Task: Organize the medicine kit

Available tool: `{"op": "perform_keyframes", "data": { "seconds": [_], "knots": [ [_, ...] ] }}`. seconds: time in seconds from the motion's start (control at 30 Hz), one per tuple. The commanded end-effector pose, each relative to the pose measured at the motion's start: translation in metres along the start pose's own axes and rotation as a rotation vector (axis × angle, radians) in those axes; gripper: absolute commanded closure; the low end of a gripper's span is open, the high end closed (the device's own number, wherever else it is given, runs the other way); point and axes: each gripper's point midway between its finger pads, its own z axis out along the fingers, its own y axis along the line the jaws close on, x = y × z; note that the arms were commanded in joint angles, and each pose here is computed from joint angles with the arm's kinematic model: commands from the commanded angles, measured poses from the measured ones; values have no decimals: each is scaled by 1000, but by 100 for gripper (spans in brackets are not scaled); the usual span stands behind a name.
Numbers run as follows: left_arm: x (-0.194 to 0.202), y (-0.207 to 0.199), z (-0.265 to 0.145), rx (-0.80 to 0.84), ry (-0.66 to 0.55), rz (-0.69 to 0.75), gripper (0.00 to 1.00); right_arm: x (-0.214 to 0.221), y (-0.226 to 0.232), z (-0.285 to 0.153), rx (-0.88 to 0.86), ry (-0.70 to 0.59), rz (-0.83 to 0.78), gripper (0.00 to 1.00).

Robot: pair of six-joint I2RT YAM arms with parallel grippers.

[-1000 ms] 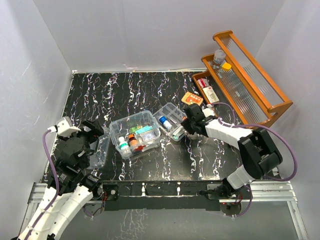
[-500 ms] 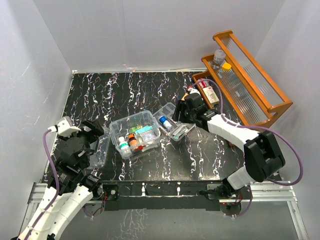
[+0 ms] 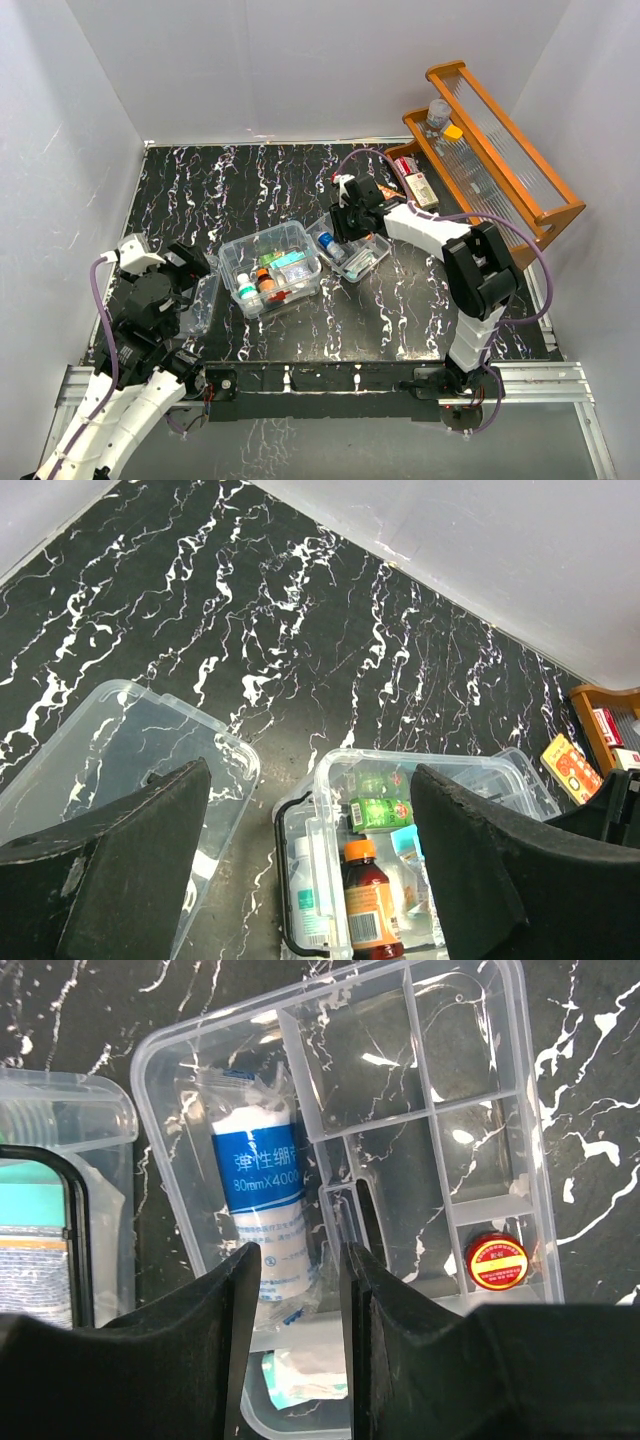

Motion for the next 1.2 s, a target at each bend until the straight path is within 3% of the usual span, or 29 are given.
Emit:
{"op": "perform_keyframes", "data": {
  "seconds": [0.0, 0.27, 0.93, 1.17],
  "knots": [
    [-1, -2, -3, 12, 14, -16, 20, -28, -5, -8, 41, -55, -78, 65],
    [7, -3, 1, 8, 28, -2, 20, -12, -26, -1, 134, 33, -129, 62],
    [11, -7, 3, 24, 46, 9, 20, 11, -23, 26, 77, 136, -131, 65],
    [14, -8, 5, 17, 64, 23, 20, 20, -29, 36, 97, 163, -123, 62]
  ]
}}
